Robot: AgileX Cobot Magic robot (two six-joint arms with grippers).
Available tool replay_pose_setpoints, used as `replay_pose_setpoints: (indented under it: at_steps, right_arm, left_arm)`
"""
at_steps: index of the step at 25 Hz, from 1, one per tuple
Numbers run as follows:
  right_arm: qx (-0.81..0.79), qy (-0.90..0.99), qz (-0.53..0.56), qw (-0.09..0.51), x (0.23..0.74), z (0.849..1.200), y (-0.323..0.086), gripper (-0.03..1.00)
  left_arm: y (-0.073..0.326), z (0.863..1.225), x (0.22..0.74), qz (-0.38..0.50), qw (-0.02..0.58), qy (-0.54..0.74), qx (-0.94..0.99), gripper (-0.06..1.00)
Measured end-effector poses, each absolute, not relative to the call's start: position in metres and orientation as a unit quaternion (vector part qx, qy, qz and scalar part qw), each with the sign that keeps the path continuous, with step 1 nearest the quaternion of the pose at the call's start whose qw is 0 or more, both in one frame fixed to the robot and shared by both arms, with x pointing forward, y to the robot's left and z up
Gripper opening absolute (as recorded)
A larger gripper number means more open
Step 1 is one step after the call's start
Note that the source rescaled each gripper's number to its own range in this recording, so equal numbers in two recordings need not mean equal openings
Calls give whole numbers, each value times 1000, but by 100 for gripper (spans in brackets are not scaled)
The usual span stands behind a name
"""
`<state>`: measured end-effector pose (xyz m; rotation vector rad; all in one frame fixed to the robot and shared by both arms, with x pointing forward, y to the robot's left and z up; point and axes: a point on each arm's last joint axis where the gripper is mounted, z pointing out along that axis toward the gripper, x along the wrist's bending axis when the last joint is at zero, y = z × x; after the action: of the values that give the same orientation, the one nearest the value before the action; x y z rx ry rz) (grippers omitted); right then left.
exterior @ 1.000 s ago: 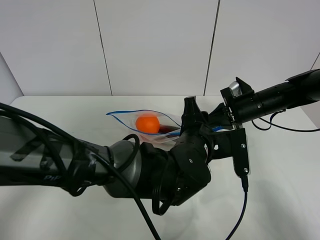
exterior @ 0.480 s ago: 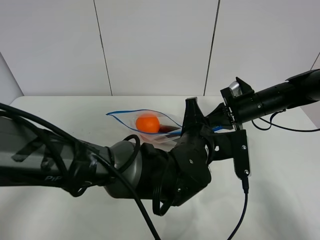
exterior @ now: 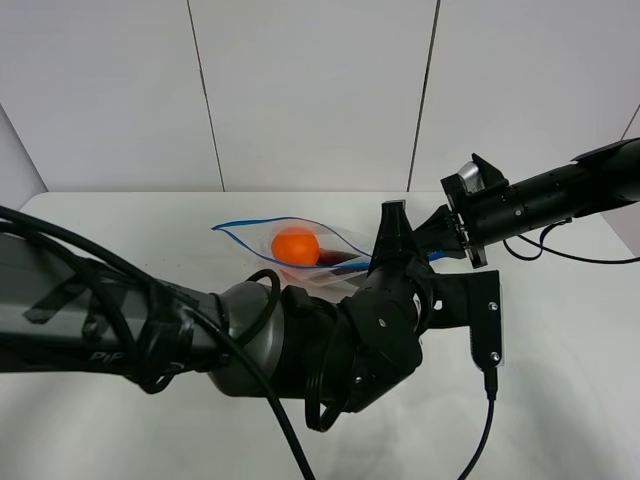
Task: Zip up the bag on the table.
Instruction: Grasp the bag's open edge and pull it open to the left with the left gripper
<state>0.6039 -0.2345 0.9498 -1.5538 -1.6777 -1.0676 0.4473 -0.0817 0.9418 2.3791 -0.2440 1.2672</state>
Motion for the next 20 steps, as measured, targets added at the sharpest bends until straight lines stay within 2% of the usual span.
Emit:
replay_pose_setpoints:
  at_steps: [7,14,20]
  right_arm:
    - [-587,-633,-403,304,604,950,-235,0]
    - [-587,-636,-400,302,604,949,-235,0]
    - [-587,-636,-400,301,604,949,-235,0]
  left_arm:
    - [-81,942,447,459,209,-98,858,0]
    - [-75,940,449,470,150,-121,861,0]
    - [-72,940,451,478,136,-112,861,0]
